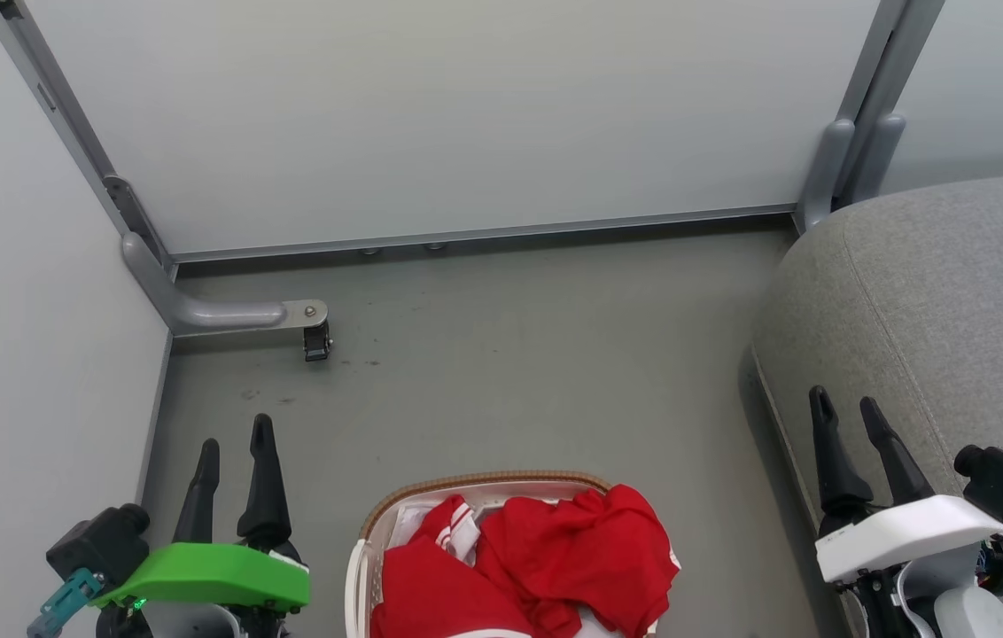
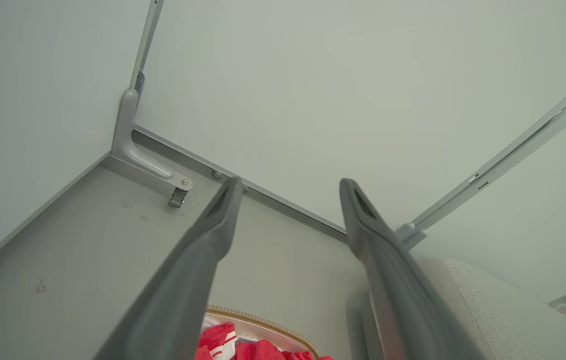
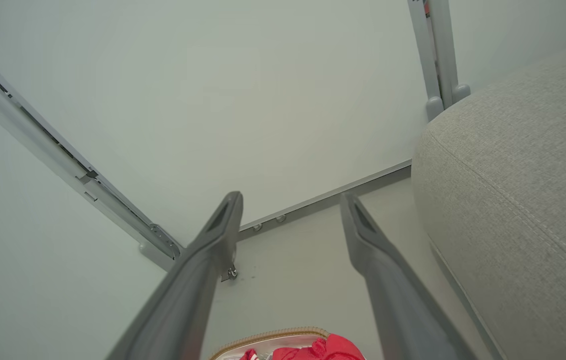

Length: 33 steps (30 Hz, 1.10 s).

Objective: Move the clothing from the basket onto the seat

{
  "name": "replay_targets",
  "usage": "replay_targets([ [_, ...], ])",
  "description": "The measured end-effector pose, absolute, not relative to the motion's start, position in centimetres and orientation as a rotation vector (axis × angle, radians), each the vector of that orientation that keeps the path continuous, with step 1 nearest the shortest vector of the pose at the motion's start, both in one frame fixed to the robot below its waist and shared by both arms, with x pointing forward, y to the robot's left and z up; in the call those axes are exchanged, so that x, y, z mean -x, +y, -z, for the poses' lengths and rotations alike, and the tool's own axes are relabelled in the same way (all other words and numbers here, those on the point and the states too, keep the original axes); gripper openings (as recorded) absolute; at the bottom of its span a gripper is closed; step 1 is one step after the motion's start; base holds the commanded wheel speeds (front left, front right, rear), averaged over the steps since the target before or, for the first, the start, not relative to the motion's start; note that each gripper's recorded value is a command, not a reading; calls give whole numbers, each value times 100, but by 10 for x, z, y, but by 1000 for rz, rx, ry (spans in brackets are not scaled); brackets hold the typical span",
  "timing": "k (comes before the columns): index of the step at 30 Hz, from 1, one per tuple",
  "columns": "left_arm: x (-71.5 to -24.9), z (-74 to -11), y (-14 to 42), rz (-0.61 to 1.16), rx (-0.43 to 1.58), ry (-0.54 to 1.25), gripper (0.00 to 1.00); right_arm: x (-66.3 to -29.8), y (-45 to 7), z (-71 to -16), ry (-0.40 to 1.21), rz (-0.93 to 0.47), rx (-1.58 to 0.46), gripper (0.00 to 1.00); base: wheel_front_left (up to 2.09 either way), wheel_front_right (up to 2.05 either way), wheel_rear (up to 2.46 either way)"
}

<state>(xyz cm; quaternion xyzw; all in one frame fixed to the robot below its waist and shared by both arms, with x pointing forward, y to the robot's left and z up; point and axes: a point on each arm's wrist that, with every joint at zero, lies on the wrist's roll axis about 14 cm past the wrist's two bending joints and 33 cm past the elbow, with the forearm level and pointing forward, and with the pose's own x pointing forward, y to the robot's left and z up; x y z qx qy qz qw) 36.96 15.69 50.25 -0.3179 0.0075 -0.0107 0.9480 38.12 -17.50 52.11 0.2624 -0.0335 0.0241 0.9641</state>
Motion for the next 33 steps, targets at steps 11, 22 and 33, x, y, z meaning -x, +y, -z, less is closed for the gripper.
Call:
replay_targets([
  [11,-365,-496,162,1,562,13,100,-380,-166,-521,-72,-81,-376,100,0,0,0],
  [22,-361,-490,159,7,479,21,100,-377,-162,-517,-72,-98,-262,100,0,0,0],
  [33,-358,-483,156,15,402,30,100,-377,-157,-516,-81,-122,-162,100,0,0,0],
])
